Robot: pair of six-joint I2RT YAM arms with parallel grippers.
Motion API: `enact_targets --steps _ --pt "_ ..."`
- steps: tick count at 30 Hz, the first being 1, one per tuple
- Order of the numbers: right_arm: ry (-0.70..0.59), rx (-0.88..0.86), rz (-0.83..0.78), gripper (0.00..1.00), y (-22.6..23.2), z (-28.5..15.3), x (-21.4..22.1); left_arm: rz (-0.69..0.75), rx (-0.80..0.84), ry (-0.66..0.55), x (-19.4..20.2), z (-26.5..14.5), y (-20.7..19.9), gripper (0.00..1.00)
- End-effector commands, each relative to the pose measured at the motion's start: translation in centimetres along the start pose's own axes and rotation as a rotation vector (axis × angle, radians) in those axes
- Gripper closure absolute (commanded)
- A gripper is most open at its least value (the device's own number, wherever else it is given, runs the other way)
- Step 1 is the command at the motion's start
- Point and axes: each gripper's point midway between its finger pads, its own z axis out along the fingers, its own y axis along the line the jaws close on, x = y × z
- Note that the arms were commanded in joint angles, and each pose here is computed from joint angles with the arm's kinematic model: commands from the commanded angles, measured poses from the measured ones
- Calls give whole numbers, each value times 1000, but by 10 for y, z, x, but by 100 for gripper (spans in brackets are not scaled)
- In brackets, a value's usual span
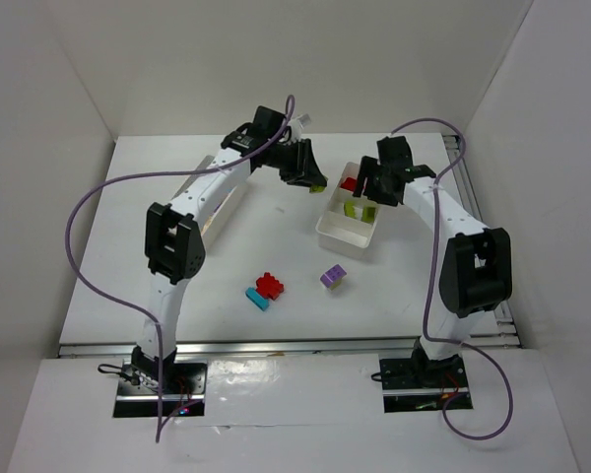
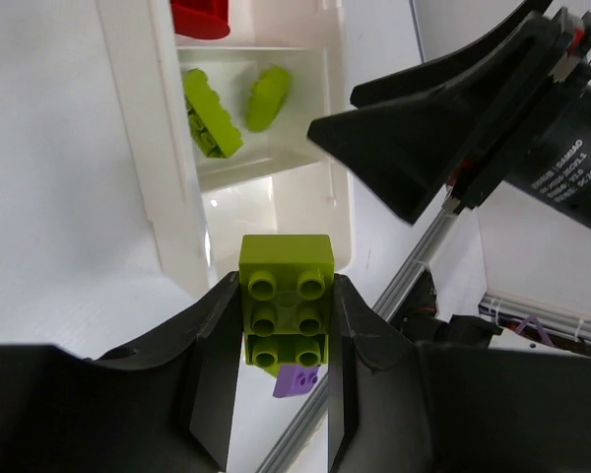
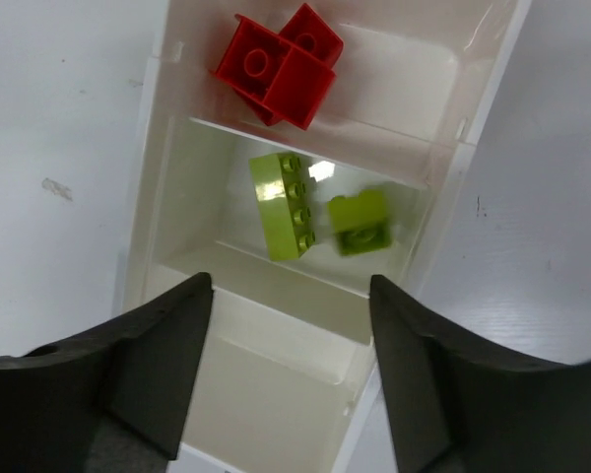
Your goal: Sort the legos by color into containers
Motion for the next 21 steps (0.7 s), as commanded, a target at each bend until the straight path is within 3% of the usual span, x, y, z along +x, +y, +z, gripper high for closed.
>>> enact_targets --steps 1,4,15,20,21 --pt "8 16 -19 25 1 -7 -2 1 29 -11 -10 13 -11 100" --pt "-21 43 -19 24 -3 -17 -10 0 65 -7 -13 22 -18 100" --pt "-328 158 160 26 -66 -110 -55 -21 223 -13 -13 89 -37 100" --pt "-337 190 178 26 -83 -125 -52 -72 266 2 -7 114 -30 85" --pt "-349 194 187 26 -87 -130 -54 -65 280 -2 -7 114 -38 76"
